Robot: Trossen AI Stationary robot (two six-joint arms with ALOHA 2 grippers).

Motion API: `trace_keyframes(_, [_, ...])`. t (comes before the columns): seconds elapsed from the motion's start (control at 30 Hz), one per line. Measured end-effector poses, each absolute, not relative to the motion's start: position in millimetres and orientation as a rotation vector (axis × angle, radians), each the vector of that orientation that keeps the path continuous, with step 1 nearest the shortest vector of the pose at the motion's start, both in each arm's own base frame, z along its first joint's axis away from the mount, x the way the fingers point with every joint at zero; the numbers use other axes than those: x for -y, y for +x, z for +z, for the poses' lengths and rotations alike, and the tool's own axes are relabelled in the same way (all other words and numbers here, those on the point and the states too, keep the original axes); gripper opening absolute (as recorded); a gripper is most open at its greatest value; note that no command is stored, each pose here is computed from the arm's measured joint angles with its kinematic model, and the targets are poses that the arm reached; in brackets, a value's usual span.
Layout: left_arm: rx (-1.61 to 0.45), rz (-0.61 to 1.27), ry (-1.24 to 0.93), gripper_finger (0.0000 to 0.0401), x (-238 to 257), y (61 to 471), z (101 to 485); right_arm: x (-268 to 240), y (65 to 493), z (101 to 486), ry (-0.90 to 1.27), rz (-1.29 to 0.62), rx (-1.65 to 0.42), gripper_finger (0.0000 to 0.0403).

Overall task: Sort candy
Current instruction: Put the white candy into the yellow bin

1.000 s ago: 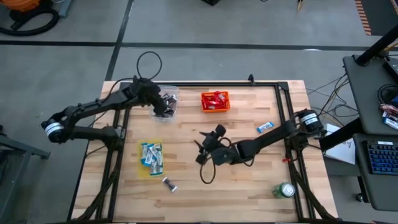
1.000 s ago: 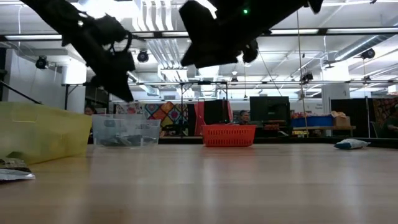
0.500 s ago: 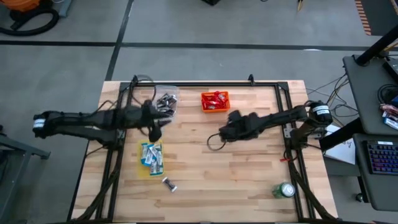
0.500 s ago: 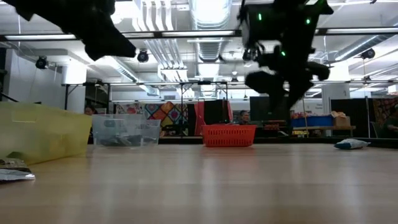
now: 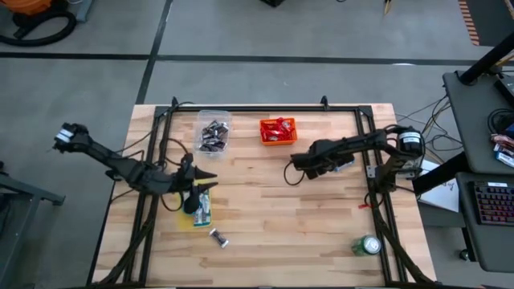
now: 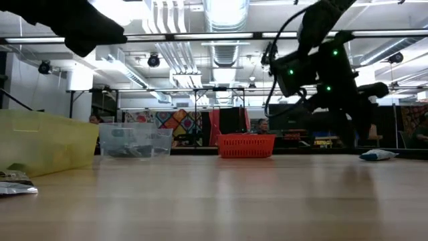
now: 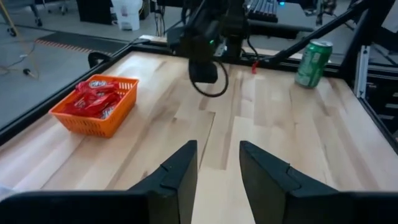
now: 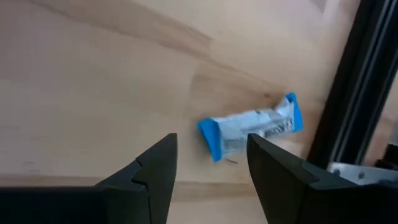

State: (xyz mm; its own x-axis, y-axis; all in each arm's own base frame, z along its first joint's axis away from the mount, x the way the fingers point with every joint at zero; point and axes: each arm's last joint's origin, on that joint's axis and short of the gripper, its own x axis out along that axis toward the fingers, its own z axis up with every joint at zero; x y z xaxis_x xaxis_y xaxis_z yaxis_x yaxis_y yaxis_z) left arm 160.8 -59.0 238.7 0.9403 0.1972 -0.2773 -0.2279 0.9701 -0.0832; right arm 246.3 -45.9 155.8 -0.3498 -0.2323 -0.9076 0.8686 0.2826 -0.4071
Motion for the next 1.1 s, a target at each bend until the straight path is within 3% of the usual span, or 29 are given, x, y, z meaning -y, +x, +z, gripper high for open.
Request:
trace_keyframes(0.63, [-0.295,0.22,-0.071,0.0103,69,172,237,71,220,132,0.649,-1.275,-1.611,0.018])
trace_keyframes(0.9, [-0.306,0.221,-0.063,0.0103,71,176,234,69,218,124,0.663,-1.242,-1.587,0.0132])
trace_keyframes(1.1, [-0.308,0.222,-0.065,0.0103,71,176,234,69,219,123,0.671,-1.232,-1.579,0.0058])
